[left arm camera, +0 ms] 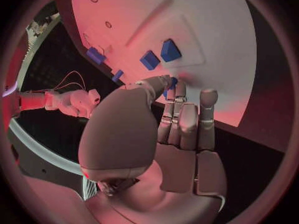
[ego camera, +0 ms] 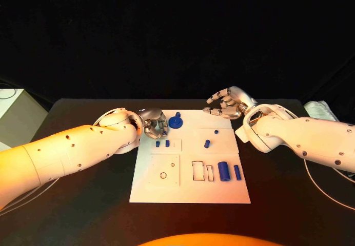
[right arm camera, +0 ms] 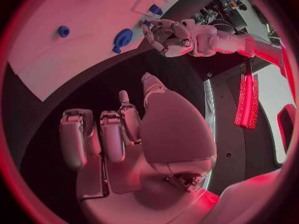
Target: Assemble the parts on the task board
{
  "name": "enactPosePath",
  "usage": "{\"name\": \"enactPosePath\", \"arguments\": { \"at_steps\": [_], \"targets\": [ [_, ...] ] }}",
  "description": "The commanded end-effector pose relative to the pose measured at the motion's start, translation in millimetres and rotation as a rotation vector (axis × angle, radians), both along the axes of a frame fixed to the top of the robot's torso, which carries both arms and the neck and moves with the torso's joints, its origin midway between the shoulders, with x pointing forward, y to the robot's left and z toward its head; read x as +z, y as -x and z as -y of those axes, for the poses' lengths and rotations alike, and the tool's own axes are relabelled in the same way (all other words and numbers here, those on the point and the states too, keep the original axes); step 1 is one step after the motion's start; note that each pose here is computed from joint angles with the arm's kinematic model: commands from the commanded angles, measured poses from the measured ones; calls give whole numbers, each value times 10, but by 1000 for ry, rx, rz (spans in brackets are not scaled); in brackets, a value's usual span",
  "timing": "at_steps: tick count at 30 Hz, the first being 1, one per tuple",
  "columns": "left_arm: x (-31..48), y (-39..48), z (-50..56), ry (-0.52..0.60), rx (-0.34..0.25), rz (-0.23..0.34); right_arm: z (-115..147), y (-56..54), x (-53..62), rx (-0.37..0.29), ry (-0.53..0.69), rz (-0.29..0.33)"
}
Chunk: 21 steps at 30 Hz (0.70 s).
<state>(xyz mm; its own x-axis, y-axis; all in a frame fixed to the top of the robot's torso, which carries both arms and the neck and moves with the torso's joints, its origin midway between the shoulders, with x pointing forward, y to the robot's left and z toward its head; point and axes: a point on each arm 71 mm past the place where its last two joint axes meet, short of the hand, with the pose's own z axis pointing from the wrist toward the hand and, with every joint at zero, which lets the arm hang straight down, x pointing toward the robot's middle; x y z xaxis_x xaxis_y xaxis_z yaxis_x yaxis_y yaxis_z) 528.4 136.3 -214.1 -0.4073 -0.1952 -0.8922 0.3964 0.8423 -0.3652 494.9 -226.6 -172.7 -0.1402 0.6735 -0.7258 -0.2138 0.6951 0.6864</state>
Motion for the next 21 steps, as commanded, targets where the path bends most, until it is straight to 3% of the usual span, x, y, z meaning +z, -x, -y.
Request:
{"name": "enactPosePath", "arguments": {
  "at_steps": [1, 21],
  "targets": [
    [-46, 14, -3, -20, -8, -24, -13, 6, 2, 14, 7, 5],
    [-51, 36, -25, 0, -1, -10, 16, -10, -5, 8, 10, 1]
  ]
}}
